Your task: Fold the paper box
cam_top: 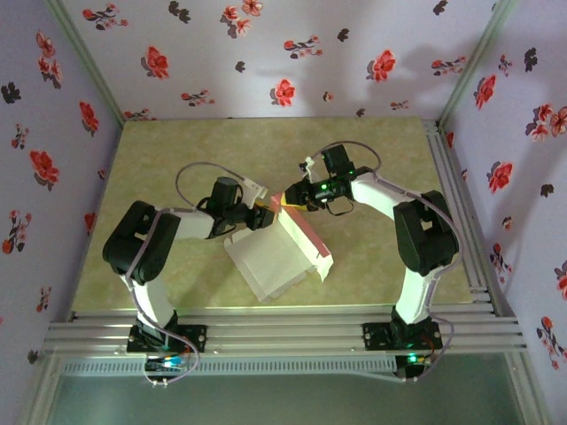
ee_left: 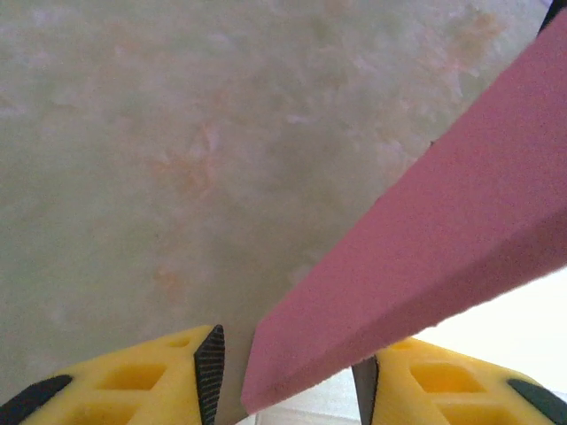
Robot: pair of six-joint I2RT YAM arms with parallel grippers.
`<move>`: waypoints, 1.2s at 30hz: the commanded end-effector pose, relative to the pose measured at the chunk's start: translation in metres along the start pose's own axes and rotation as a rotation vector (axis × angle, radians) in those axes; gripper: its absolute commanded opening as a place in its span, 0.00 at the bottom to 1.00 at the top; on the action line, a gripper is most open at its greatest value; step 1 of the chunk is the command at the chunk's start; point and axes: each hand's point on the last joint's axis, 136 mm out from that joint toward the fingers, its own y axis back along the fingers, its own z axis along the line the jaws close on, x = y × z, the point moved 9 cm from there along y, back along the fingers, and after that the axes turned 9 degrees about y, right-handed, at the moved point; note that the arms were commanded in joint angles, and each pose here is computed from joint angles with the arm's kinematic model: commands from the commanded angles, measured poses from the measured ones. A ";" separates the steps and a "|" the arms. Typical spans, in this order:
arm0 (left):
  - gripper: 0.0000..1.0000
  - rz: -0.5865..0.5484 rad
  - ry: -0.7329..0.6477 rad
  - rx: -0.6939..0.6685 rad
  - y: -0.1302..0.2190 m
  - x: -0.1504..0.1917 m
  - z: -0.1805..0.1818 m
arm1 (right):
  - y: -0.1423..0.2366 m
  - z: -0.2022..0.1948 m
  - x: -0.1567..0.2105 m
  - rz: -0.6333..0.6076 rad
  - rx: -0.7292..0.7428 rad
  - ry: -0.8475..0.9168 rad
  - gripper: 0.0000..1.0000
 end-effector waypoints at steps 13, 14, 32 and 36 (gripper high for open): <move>0.27 -0.104 -0.039 -0.118 -0.015 -0.012 0.003 | -0.006 0.000 0.000 -0.022 0.021 -0.081 0.42; 0.26 -0.114 -0.038 -0.127 -0.015 -0.012 0.002 | -0.006 -0.001 0.001 -0.025 0.028 -0.091 0.43; 0.19 -0.233 0.004 -0.208 -0.016 -0.014 -0.001 | -0.014 -0.002 0.008 -0.076 0.016 -0.193 0.40; 0.18 -0.263 0.032 -0.207 -0.014 -0.014 -0.001 | -0.014 -0.001 0.008 -0.074 0.002 -0.200 0.40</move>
